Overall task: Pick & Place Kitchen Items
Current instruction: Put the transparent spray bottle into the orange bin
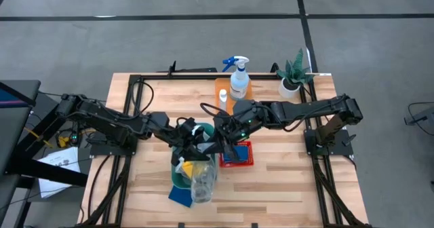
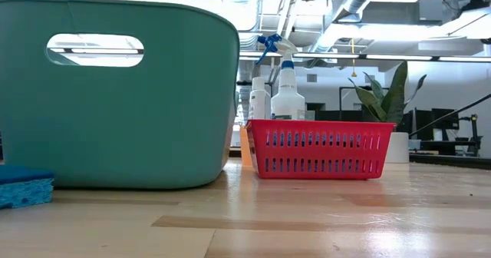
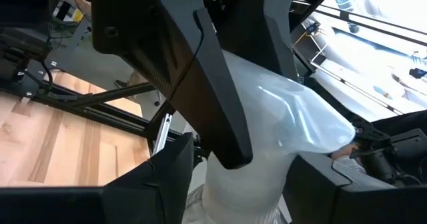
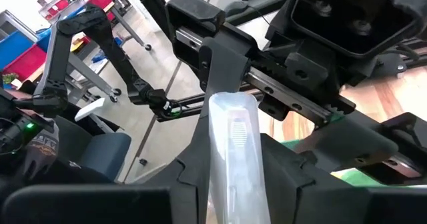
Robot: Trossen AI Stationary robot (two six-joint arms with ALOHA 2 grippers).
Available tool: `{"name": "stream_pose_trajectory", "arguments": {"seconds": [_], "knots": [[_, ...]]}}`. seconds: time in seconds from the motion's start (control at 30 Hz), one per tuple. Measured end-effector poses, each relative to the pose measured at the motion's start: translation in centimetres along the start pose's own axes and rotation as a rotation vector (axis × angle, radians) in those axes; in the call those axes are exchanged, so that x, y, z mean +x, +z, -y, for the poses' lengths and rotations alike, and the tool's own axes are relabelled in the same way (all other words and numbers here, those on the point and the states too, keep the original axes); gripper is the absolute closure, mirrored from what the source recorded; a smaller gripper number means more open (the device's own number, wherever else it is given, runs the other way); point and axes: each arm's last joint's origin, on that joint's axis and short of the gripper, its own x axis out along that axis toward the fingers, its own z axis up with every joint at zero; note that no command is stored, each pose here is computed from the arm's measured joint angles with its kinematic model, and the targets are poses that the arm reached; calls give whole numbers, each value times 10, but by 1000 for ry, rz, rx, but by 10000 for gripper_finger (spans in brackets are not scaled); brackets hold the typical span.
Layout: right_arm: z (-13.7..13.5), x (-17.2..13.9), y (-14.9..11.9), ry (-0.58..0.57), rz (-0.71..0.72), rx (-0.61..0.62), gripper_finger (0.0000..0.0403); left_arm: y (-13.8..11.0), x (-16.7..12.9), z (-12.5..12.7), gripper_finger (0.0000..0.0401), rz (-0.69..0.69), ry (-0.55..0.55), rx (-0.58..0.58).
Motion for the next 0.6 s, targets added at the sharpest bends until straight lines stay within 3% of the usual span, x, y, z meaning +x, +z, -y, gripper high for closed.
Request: {"name": "stream_pose_trajectory", "arguments": {"seconds": [0.4, 0.6], "knots": [[-7, -4, -2, 16, -13, -1, 316, 1, -10, 9, 129, -116, -83, -44], [-16, -11, -2, 21, -17, -6, 316, 14, -30, 25, 99, -105, -99, 4]]}}
